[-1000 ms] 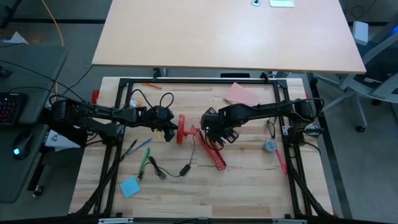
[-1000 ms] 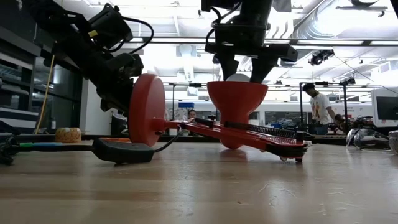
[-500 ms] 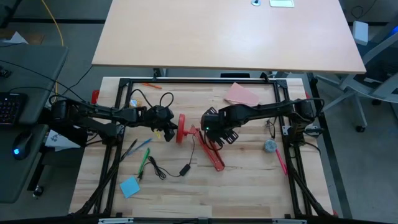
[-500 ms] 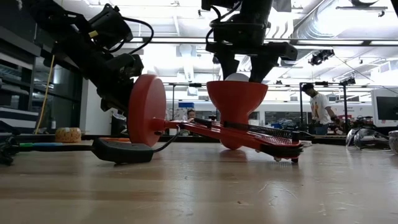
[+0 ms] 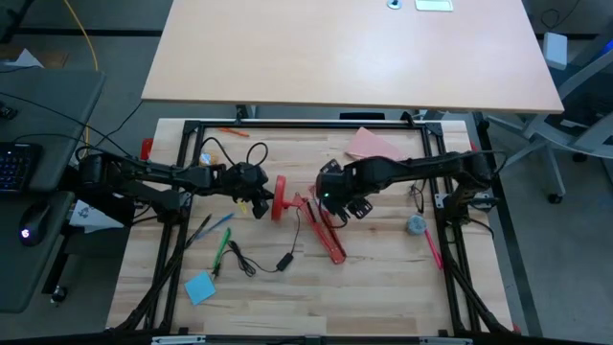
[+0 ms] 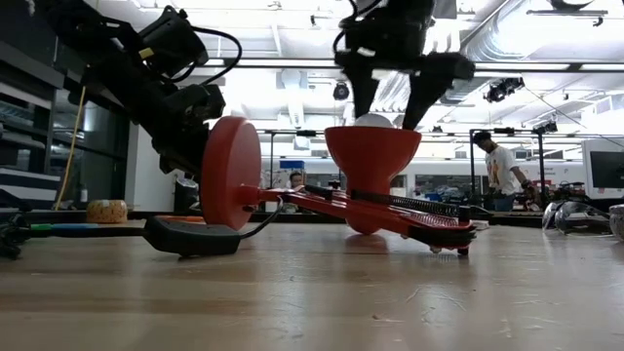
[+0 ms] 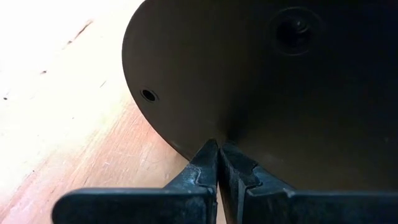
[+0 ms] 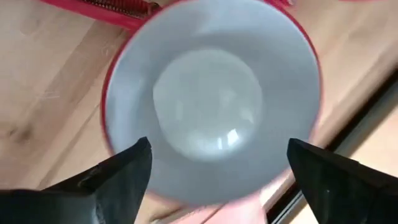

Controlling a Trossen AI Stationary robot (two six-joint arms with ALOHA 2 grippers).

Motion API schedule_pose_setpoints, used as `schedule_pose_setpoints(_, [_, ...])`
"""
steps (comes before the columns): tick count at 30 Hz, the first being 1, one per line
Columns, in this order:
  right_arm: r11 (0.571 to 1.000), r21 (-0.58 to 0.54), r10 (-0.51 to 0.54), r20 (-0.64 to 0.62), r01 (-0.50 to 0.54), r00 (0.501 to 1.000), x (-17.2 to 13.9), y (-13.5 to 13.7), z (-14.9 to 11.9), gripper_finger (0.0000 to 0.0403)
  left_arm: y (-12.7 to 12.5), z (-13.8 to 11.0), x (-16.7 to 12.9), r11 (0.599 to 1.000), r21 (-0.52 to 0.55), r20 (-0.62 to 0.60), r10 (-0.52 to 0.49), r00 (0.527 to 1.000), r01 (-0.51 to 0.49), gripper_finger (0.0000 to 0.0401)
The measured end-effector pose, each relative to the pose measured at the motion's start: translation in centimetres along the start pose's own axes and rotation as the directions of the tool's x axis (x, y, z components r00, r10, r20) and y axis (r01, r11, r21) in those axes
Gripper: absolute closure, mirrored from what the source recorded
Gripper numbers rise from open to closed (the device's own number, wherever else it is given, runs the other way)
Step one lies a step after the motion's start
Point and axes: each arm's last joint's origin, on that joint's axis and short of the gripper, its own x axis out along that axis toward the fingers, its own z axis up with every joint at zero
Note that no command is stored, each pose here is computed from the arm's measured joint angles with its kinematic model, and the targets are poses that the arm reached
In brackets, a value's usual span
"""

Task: Screw lightbulb
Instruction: Remove the white lightbulb from the red lamp

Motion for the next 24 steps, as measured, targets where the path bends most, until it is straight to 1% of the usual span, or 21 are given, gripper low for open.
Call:
schedule_pose_setpoints(2, [0.997,0.077,-0.005,0.002,0.005,1.0,-1.1,0.0,-0.7,0.0037,0.0,0.0,0.0,1.0,0.001,-0.001,-0.001,1.0,0.001,0.0401])
schedule_pose_setpoints(3, [0.989,0.15,-0.009,0.007,0.008,1.0,-1.7,0.0,-1.1,0.0037,0.0,0.0,0.0,1.0,0.001,-0.001,-0.001,1.0,0.001,0.0401])
schedule_pose_setpoints(4, [0.967,0.256,-0.01,0.016,0.005,1.0,-2.1,-0.1,-1.5,0.0036,0.0,0.0,0.0,1.0,0.001,-0.002,-0.001,1.0,0.001,0.0401])
schedule_pose_setpoints(5, [0.923,0.385,-0.006,0.032,-0.006,0.999,-2.7,-0.1,-1.9,0.0036,0.0,0.0,0.0,1.0,0.001,-0.002,-0.001,1.0,0.001,0.0401])
schedule_pose_setpoints(6, [0.854,0.52,0.004,0.048,-0.029,0.999,-3.0,-0.1,-2.2,0.0036,0.0,0.0,0.0,1.0,0.001,-0.002,-0.001,1.0,0.001,0.0401])
schedule_pose_setpoints(7, [0.763,0.643,0.02,0.077,-0.064,0.997,-3.4,-0.2,-2.5,0.0036,0.0,0.0,0.0,1.0,0.001,-0.002,-0.001,1.0,0.001,0.0401])
schedule_pose_setpoints(8, [0.662,0.743,0.026,0.106,-0.097,0.994,-3.6,-0.3,-2.6,0.0036,0.0,0.0,0.0,1.0,0.001,-0.002,-0.001,1.0,0.001,0.0401])
schedule_pose_setpoints(10, [0.455,0.879,0.007,0.16,-0.146,0.987,-3.8,-0.8,-2.6,0.0036,0.0,0.0,0.0,1.0,0.001,-0.002,-0.001,1.0,0.001,0.0401])
schedule_pose_setpoints(11, [0.36,0.919,-0.007,0.176,-0.162,0.984,-3.8,-1.0,-2.6,0.0036,0.0,0.0,0.0,1.0,0.001,-0.002,-0.001,1.0,0.001,0.0401])
schedule_pose_setpoints(12, [0.282,0.944,-0.014,0.186,-0.174,0.982,-3.8,-1.1,-2.5,0.0036,0.0,0.0,0.0,1.0,0.001,-0.002,-0.001,1.0,0.001,0.0401])
schedule_pose_setpoints(15, [0.08,0.977,-0.015,0.2,-0.198,0.98,-3.8,-1.2,-2.4,0.0036,0.0,0.0,0.0,1.0,0.001,-0.002,0.0,1.0,0.0,0.0401])
schedule_pose_setpoints(16, [0.022,0.978,-0.024,0.207,-0.206,0.978,-3.7,-1.3,-2.3,0.0036,0.0,0.0,0.0,1.0,0.001,-0.002,0.0,1.0,0.0,0.0401])
schedule_pose_setpoints(17, [-0.024,0.976,-0.033,0.215,-0.216,0.976,-3.7,-1.4,-2.2,0.0036,0.0,0.0,0.0,1.0,0.001,-0.002,0.0,1.0,0.0,0.0401])
schedule_pose_setpoints(18, [-0.043,0.975,-0.035,0.218,-0.219,0.975,-3.7,-1.4,-2.1,0.0036,0.0,0.0,0.0,1.0,0.001,-0.001,-0.001,1.0,0.001,0.0401])
schedule_pose_setpoints(20, [-0.035,0.976,-0.048,0.214,-0.216,0.976,-3.7,-1.3,-1.9,0.0036,0.0,0.0,0.0,1.0,0.001,-0.002,0.0,1.0,0.0,0.0401])
schedule_pose_setpoints(24, [0.037,0.982,-0.046,0.187,-0.185,0.981,-3.4,-1.0,-1.5,0.0036,0.0,0.0,0.0,1.0,0.001,-0.003,-0.006,1.0,0.006,0.0401])
